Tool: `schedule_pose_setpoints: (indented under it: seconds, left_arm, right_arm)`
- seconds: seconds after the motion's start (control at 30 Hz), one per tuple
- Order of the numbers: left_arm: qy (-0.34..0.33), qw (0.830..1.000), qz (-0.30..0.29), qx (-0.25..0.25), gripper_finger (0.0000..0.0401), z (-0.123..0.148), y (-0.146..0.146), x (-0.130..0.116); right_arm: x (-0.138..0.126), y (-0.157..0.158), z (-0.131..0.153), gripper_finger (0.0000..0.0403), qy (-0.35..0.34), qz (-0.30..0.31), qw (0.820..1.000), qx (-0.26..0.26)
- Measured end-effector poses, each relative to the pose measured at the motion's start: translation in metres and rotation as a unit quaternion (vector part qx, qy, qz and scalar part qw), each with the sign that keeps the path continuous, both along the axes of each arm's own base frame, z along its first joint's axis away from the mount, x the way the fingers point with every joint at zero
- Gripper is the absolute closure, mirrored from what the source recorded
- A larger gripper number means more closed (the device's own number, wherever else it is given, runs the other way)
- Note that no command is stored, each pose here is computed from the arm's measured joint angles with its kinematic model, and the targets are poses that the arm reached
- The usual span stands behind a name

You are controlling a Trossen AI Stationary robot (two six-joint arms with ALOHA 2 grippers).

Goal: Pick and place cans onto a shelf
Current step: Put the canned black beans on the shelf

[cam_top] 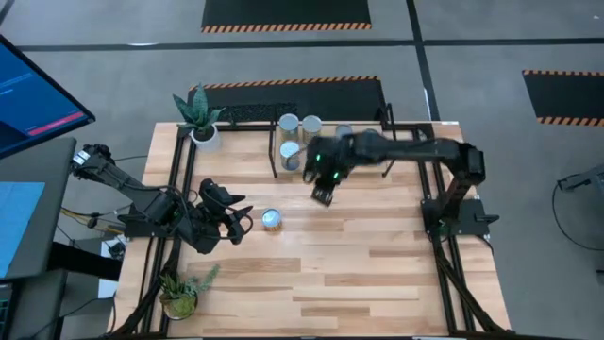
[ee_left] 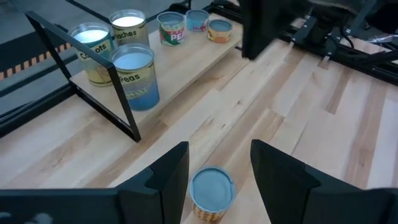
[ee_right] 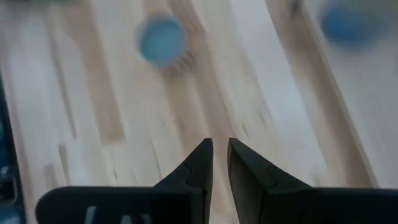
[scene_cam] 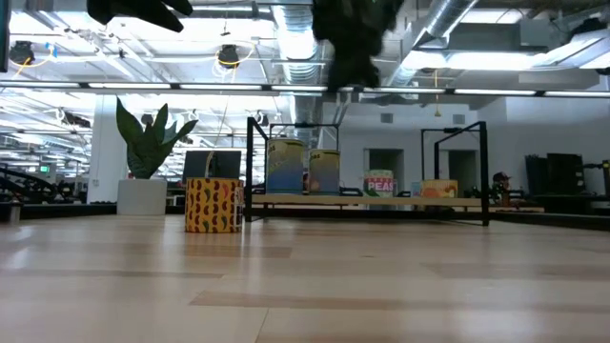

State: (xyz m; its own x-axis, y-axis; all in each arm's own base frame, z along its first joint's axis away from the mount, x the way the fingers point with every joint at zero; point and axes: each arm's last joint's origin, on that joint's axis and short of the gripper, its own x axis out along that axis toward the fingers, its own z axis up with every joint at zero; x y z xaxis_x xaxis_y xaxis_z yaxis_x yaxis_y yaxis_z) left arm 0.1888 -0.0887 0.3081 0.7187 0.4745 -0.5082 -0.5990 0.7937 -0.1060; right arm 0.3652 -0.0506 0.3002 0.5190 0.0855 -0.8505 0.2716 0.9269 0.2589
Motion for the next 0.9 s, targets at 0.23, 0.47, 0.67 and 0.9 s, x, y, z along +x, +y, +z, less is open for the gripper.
schedule_pose_setpoints:
  seconds: [0.23,0.47,0.67,0.9]
  left_arm:
    - [-0.009,0.999,-0.025,0.024,0.0238,0.01,-0.002,-0.014]
    - [-0.023,0.999,-0.022,0.04,0.0238,0.021,0.009,-0.045]
    - [-0.032,0.998,-0.025,0.052,0.0238,0.028,0.018,-0.056]
    - [-0.049,0.997,-0.014,0.06,0.0238,0.034,0.028,-0.066]
  right_arm:
    - [0.031,0.064,0.023,0.0328,-0.179,0.04,0.979,-0.085]
    - [0.061,0.07,-0.007,0.0326,-0.201,0.06,0.973,-0.093]
    - [0.086,0.067,-0.042,0.0293,-0.184,0.102,0.975,-0.064]
    - [0.118,0.068,-0.069,0.021,-0.175,0.138,0.973,-0.059]
